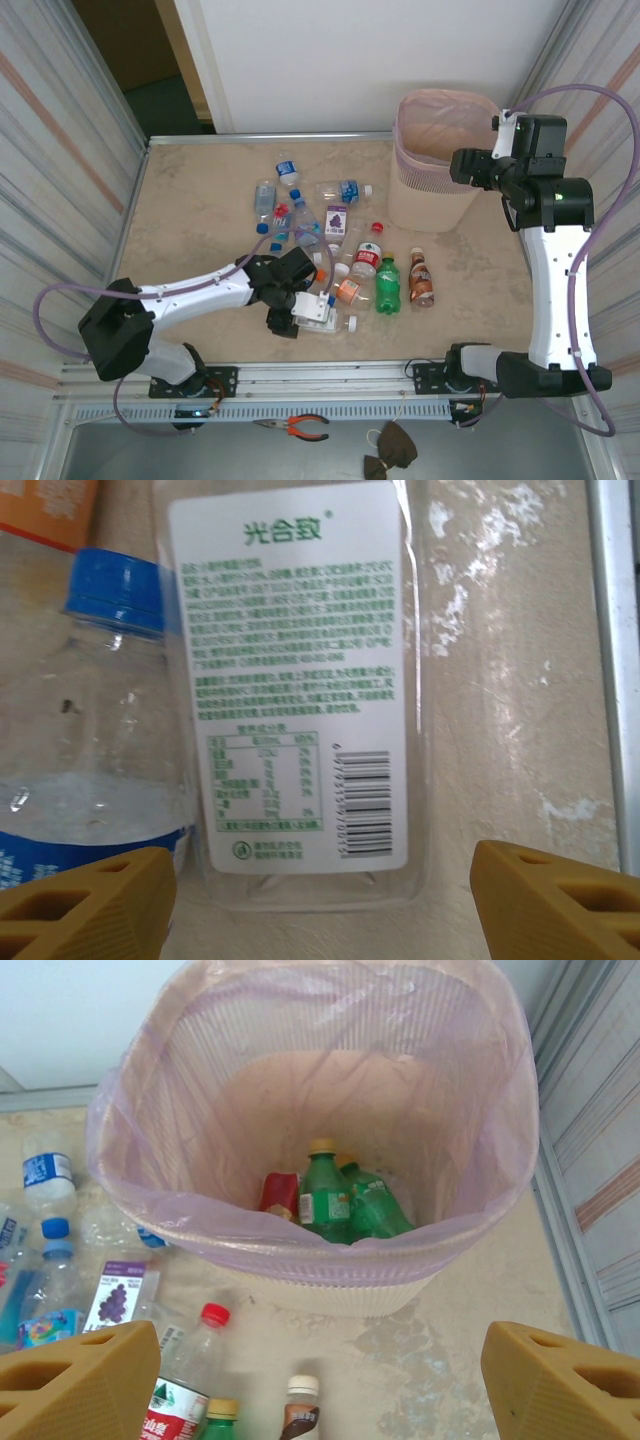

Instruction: Put the plastic bottles in the bin

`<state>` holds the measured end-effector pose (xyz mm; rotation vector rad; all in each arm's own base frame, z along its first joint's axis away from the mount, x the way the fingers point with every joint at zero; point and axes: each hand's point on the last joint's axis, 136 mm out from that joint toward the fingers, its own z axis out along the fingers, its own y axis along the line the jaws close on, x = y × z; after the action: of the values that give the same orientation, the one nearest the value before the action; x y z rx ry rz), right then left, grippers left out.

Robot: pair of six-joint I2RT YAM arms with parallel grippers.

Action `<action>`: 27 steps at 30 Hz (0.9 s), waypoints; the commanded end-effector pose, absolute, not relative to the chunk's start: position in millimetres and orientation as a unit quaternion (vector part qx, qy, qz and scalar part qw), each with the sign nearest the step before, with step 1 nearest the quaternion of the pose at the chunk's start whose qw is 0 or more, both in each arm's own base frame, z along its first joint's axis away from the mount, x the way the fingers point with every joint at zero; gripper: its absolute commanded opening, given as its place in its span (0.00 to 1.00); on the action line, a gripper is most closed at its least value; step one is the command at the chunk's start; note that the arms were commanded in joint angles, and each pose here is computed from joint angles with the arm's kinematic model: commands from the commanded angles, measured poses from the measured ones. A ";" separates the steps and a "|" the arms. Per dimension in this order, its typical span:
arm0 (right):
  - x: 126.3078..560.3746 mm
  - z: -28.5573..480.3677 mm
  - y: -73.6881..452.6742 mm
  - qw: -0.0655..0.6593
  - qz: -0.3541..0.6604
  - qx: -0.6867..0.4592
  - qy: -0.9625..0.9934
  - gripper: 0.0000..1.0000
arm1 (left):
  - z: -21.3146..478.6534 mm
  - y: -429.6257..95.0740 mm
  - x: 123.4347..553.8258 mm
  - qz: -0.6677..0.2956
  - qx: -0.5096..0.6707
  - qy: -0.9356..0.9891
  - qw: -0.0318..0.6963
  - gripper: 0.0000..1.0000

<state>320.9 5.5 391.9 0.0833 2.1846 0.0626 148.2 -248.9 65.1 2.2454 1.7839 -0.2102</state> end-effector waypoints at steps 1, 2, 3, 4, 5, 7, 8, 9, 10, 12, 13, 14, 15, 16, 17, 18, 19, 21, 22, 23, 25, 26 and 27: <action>318.9 402.6 4.2 0.474 0.026 0.031 0.879 0.83 | 58.1 -250.4 150.0 -0.067 0.769 0.622 0.129 0.78; 319.1 402.6 5.0 0.474 0.027 0.029 0.880 0.83 | 56.6 -250.3 149.6 -0.068 0.769 0.623 0.126 0.79; 318.9 403.6 5.1 0.475 0.027 0.028 0.879 0.83 | 55.7 -250.8 148.5 -0.071 0.770 0.623 0.123 0.79; 318.9 402.9 5.1 0.474 0.027 0.028 0.879 0.83 | 55.2 -251.1 147.8 -0.073 0.769 0.623 0.121 0.79; 318.7 403.6 4.8 0.475 0.027 0.029 0.879 0.83 | 54.6 -252.2 146.0 -0.078 0.769 0.623 0.119 0.79; 319.0 402.5 5.3 0.474 0.028 0.028 0.880 0.83 | 52.9 -253.3 143.2 -0.087 0.768 0.624 0.114 0.78; 318.8 402.7 5.5 0.474 0.028 0.028 0.880 0.83 | 52.3 -253.6 141.5 -0.090 0.768 0.624 0.112 0.78; 319.1 402.7 5.8 0.474 0.029 0.027 0.880 0.83 | 51.6 -254.0 141.2 -0.092 0.767 0.626 0.111 0.78; 319.1 402.3 5.8 0.474 0.028 0.027 0.880 0.83 | 50.3 -254.0 140.4 -0.092 0.766 0.626 0.109 0.78; 319.0 403.4 6.0 0.475 0.030 0.027 0.879 0.83 | 47.9 -254.8 140.0 -0.092 0.765 0.628 0.106 0.79; 318.9 403.3 6.3 0.475 0.031 0.027 0.879 0.83 | 46.4 -255.3 139.5 -0.091 0.765 0.628 0.104 0.79; 319.3 403.6 6.8 0.476 0.032 0.027 0.879 0.83 | 44.9 -255.8 139.4 -0.090 0.765 0.630 0.102 0.79; 319.5 403.5 6.7 0.476 0.032 0.027 0.879 0.83 | 43.5 -256.6 139.1 -0.090 0.764 0.631 0.101 0.79; 319.1 403.2 7.2 0.475 0.032 0.025 0.879 0.83 | 42.2 -258.2 138.2 -0.090 0.764 0.631 0.100 0.79; 319.5 403.0 7.1 0.475 0.033 0.026 0.879 0.83 | 40.9 -259.3 137.7 -0.090 0.764 0.631 0.100 0.79; 319.4 403.0 7.2 0.475 0.032 0.025 0.879 0.83 | 39.7 -260.7 137.2 -0.089 0.764 0.632 0.100 0.79; 319.3 402.5 7.4 0.474 0.032 0.024 0.879 0.83 | 38.8 -262.4 136.9 -0.089 0.763 0.632 0.101 0.79; 319.3 402.3 7.3 0.474 0.032 0.025 0.880 0.83 | 35.3 -264.0 135.7 -0.087 0.761 0.635 0.101 0.79; 319.3 402.9 7.3 0.475 0.033 0.024 0.879 0.83 | 33.6 -265.0 135.3 -0.084 0.761 0.636 0.100 0.78; 319.4 401.7 7.5 0.473 0.032 0.023 0.880 0.83 | 32.8 -266.0 135.1 -0.083 0.759 0.638 0.101 0.78; 319.5 402.7 7.5 0.475 0.032 0.022 0.879 0.83 | 30.2 -266.8 134.8 -0.081 0.756 0.642 0.101 0.76; 319.4 402.2 7.6 0.474 0.032 0.022 0.880 0.83 | 29.3 -266.8 134.5 -0.080 0.754 0.644 0.101 0.75; 319.1 402.8 7.5 0.475 0.031 0.021 0.879 0.83 | 28.7 -267.3 133.8 -0.080 0.754 0.645 0.102 0.74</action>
<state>320.9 9.0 392.2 0.0712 2.1847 0.0849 137.5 -269.6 36.7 2.2392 1.8598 -0.2415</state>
